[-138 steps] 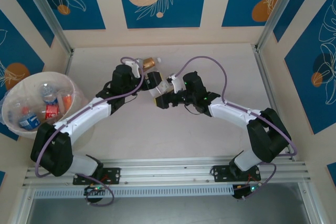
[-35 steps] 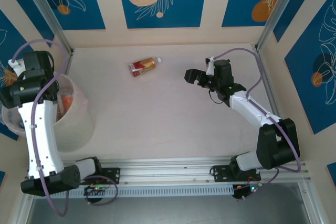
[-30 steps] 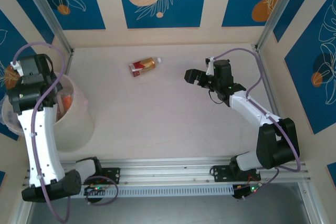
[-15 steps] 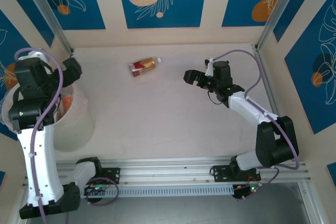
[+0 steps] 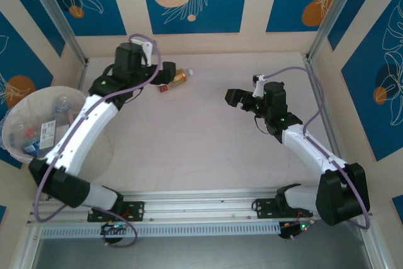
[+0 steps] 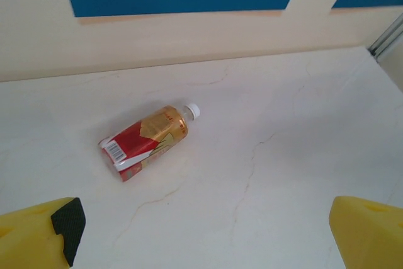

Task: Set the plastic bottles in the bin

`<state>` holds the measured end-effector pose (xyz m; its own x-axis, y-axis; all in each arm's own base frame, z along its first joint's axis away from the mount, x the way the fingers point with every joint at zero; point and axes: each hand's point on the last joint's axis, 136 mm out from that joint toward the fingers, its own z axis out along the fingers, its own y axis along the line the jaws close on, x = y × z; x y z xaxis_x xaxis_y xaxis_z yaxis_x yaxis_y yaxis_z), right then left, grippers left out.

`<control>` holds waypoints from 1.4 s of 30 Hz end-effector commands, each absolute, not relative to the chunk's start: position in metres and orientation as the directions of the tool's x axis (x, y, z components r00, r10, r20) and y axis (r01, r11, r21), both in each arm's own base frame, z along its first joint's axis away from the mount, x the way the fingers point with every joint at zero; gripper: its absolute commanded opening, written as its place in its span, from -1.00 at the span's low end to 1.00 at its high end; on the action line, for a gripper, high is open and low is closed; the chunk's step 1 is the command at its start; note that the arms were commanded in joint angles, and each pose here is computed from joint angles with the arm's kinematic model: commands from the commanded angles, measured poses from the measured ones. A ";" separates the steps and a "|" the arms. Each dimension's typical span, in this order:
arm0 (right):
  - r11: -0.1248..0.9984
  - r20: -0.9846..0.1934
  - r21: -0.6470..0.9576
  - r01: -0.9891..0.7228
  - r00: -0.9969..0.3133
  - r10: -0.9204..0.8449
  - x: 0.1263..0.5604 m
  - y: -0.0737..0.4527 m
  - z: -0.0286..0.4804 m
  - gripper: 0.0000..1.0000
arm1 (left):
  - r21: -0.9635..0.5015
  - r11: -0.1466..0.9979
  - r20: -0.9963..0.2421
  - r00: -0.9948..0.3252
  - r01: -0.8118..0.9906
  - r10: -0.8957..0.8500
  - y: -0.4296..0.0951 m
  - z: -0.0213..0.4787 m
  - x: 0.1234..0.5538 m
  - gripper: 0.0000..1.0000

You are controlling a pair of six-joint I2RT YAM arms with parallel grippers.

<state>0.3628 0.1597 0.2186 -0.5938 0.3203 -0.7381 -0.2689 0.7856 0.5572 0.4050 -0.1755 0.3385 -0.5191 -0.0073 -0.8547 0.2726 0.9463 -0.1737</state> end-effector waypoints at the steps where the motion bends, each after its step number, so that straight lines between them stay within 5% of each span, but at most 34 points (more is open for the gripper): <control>1: 0.799 -0.768 0.528 -0.287 -0.563 0.306 0.353 0.154 0.225 0.99 | -0.130 0.938 -0.892 -0.451 0.320 0.030 -0.192 0.336 0.439 1.00; 13: 0.826 -0.789 0.503 -0.255 -0.525 0.319 0.322 0.134 0.228 0.99 | -0.215 0.958 -0.810 -0.583 0.189 -0.067 -0.183 0.223 0.547 1.00; 20: 0.690 -0.833 0.485 -0.537 -0.525 0.178 0.295 0.175 0.249 0.99 | -0.235 0.964 -0.789 -0.603 0.123 -0.116 -0.164 0.172 0.584 1.00; 25: 0.659 -0.828 0.481 -0.578 -0.547 0.124 0.289 0.194 0.242 0.99 | -0.329 0.934 -0.761 -0.625 0.142 -0.173 -0.161 0.149 0.606 1.00; 38: 0.690 -0.839 0.444 -0.572 -0.536 0.095 0.287 0.200 0.234 0.99 | -0.406 0.881 -0.719 -0.680 0.243 -0.144 -0.183 0.127 0.588 1.00; 42: 0.694 -0.841 0.439 -0.571 -0.532 0.095 0.290 0.201 0.230 0.99 | -0.306 0.898 -0.744 -0.668 0.316 -0.019 -0.190 0.126 0.562 1.00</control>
<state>0.2888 0.1994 0.2291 -0.5628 0.1053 -0.8198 -0.5526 0.6897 0.4679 0.5754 -0.1750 0.1011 -0.7122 -0.1072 -0.6937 0.2107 0.9100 -0.3570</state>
